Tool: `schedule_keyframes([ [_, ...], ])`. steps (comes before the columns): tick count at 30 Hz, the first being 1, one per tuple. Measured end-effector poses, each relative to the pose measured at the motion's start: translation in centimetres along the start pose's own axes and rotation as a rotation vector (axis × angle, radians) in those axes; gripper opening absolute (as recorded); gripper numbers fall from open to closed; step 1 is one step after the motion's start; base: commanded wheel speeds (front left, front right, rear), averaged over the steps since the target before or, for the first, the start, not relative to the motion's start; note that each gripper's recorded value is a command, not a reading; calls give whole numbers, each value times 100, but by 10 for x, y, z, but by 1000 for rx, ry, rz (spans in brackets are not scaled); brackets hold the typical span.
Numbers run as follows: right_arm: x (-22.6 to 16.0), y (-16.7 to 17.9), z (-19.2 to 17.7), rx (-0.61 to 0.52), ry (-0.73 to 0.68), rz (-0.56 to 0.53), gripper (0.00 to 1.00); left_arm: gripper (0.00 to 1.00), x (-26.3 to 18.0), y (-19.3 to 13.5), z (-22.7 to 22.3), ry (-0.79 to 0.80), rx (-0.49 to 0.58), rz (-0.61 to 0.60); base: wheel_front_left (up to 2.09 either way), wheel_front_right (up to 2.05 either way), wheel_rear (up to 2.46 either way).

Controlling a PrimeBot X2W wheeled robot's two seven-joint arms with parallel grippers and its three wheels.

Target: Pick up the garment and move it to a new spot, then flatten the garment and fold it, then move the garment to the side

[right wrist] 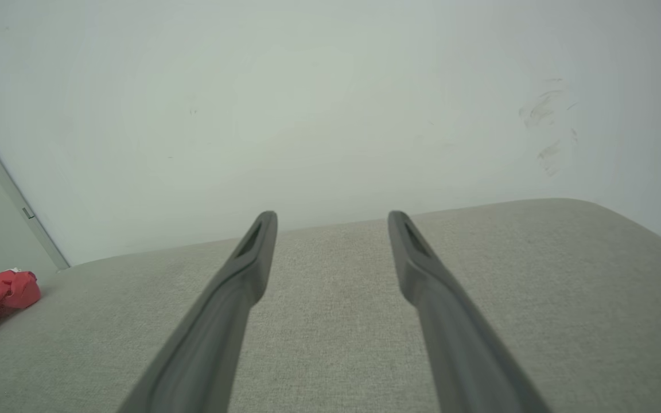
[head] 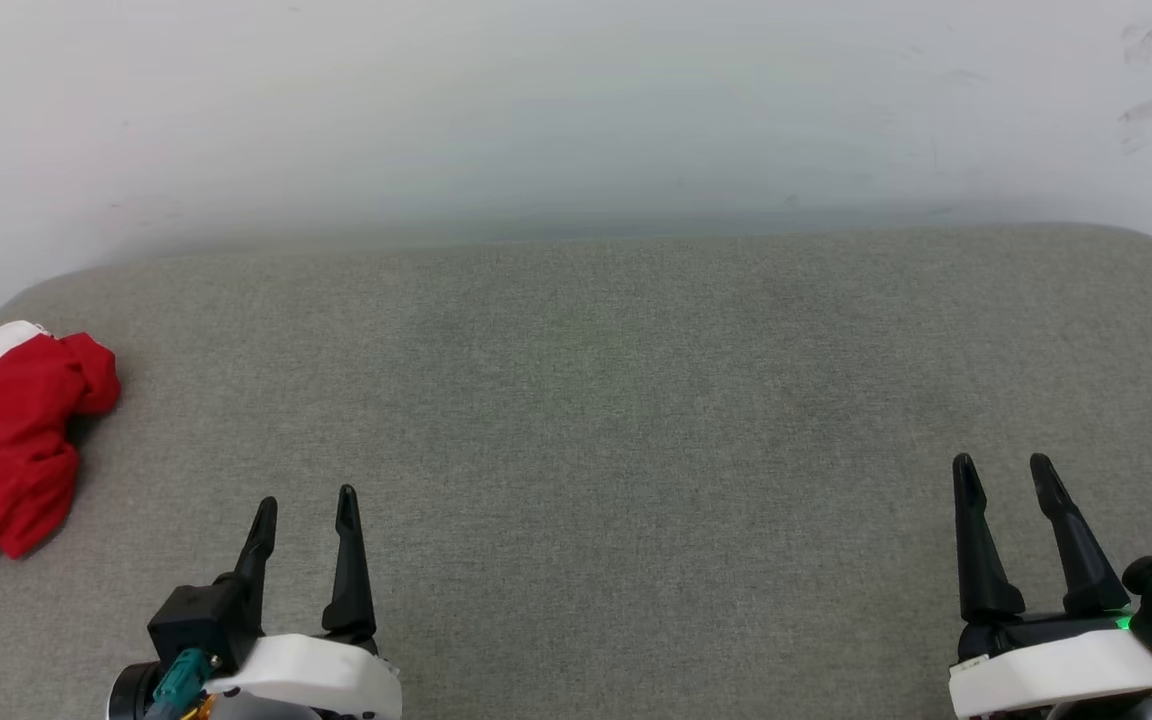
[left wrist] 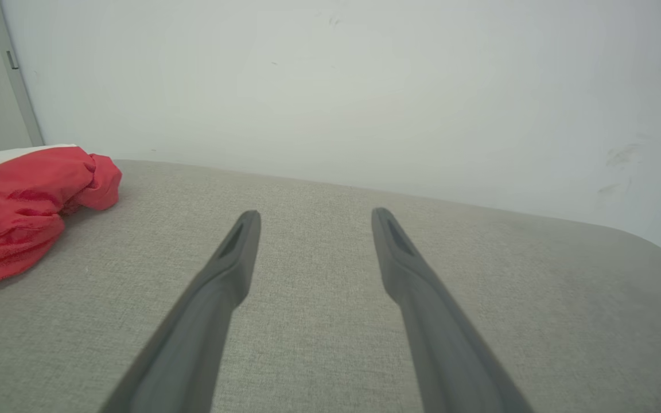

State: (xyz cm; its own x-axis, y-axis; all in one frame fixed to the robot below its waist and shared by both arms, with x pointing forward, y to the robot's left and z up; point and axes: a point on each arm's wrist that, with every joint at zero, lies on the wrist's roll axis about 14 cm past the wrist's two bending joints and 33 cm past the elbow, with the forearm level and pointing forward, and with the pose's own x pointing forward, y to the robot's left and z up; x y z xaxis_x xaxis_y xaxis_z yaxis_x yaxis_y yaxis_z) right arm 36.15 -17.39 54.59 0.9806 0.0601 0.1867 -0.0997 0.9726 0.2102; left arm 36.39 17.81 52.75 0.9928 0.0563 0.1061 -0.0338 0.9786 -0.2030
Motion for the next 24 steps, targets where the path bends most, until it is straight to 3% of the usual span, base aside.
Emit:
schedule_keyframes([
  [24, -10, 4, -4, -100, -2, 23, 100, 100, -10, 0, -2, -22, 154, -23, 0, 0, 0],
])
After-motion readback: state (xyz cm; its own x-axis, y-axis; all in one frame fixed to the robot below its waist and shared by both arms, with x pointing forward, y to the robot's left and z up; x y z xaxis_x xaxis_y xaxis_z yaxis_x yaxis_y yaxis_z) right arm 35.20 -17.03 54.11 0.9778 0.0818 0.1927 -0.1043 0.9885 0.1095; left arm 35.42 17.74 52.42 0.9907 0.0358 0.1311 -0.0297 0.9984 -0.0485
